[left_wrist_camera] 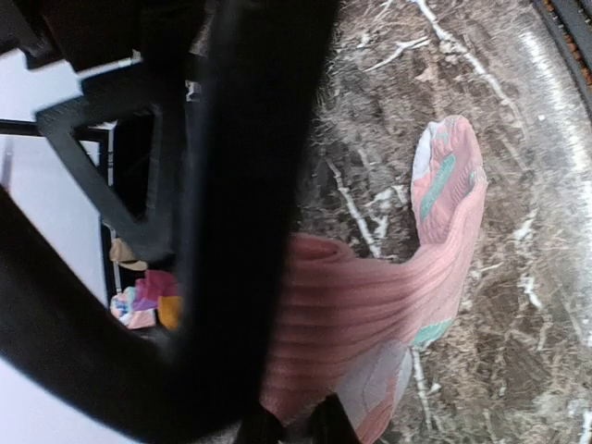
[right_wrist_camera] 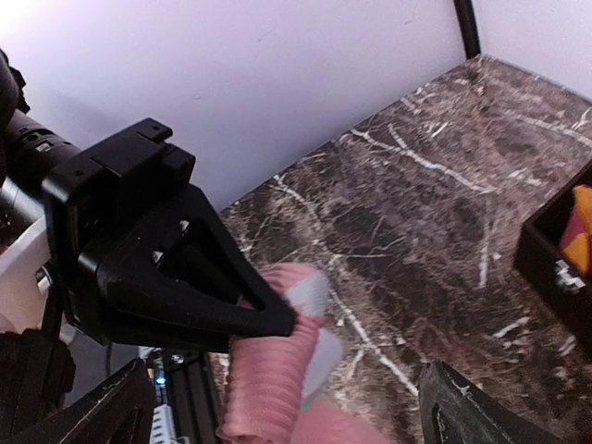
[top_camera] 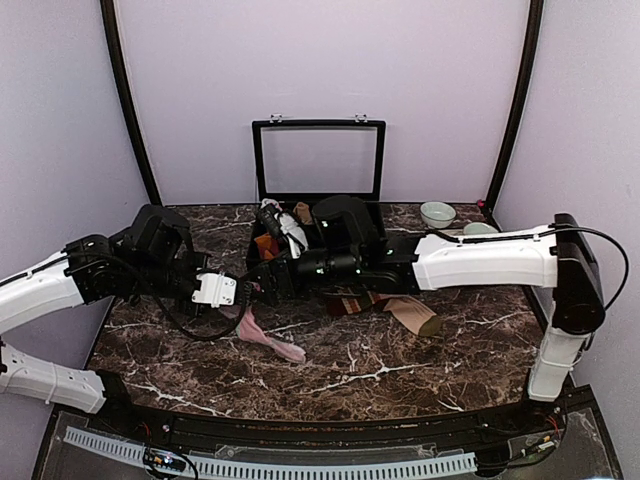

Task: Roll the socks
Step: Pass from the right arm to the left, then roll the sock.

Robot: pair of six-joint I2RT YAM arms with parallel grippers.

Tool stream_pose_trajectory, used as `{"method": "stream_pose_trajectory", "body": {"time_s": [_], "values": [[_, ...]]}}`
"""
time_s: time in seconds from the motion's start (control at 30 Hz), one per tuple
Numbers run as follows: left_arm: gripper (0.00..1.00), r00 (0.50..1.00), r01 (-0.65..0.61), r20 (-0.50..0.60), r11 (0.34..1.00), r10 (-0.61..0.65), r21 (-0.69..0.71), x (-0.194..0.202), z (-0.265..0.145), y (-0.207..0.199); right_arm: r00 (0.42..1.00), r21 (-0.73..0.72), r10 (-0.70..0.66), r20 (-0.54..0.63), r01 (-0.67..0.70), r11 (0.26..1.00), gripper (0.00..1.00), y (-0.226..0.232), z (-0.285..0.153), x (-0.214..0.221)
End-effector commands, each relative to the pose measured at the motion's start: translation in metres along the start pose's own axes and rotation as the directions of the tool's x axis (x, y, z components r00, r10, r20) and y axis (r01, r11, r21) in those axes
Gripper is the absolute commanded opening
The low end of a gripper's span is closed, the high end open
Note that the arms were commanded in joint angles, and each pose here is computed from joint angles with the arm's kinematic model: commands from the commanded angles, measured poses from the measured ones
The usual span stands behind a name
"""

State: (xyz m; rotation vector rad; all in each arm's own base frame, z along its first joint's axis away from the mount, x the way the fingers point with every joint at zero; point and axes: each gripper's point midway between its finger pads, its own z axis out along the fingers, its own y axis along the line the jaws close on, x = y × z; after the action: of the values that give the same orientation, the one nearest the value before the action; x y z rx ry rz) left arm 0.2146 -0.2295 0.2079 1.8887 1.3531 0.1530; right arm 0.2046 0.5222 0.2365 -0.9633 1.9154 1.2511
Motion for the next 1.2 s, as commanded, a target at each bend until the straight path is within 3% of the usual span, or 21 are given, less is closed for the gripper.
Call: {"method": "stream_pose_trajectory", "body": {"time_s": [0.0,0.17,0.27,0.37,0.5,0.63,0.73,0.83,1.07,1.17], "values": [[0.0,0.977,0.202,0.004,0.939,-0.212,0.278,-0.006,-0.015,-0.038,0.978,0.202,-0.209,-0.007,0.207,0.957,0.99,-0.025,-0.029,0.0],[0.0,0.94,0.308,0.011,0.864,-0.34,0.399,-0.016,-0.026,-0.04,0.945,0.284,-0.311,0.105,0.271,0.92,0.99,-0.024,-0.064,-0.018],[0.0,0.921,0.34,0.019,0.823,-0.39,0.455,-0.025,-0.03,-0.04,0.914,0.243,-0.34,0.221,0.286,0.927,0.99,-0.006,-0.089,-0.025],[0.0,0.907,0.348,0.03,0.786,-0.421,0.51,-0.034,-0.035,-0.04,0.897,0.265,-0.289,0.335,0.205,0.942,0.99,-0.014,-0.101,-0.027],[0.0,0.891,0.347,0.039,0.733,-0.453,0.585,-0.046,-0.042,-0.042,0.935,0.267,-0.304,0.184,0.25,0.93,0.99,-0.033,-0.073,0.003],[0.0,0.881,0.333,0.049,0.689,-0.471,0.644,-0.055,-0.048,-0.044,0.911,0.298,-0.406,0.072,0.369,0.88,0.99,-0.038,-0.071,0.006],[0.0,0.883,0.305,0.088,0.707,-0.461,0.638,-0.059,-0.052,-0.04,0.865,0.506,-0.468,0.178,0.328,0.798,0.99,-0.059,-0.114,-0.013],[0.0,0.886,0.278,0.117,0.714,-0.45,0.642,-0.062,-0.059,-0.04,0.805,0.589,-0.532,0.263,0.303,0.749,0.99,-0.057,-0.142,-0.035],[0.0,0.883,0.218,0.135,0.648,-0.449,0.73,-0.067,-0.071,-0.059,0.677,0.396,-0.723,0.137,0.632,0.666,0.99,0.001,-0.121,-0.026],[0.0,0.859,0.193,0.155,0.589,-0.488,0.785,-0.077,-0.079,-0.062,0.65,0.259,-0.756,0.079,0.719,0.645,0.88,0.018,-0.101,-0.01]]}}
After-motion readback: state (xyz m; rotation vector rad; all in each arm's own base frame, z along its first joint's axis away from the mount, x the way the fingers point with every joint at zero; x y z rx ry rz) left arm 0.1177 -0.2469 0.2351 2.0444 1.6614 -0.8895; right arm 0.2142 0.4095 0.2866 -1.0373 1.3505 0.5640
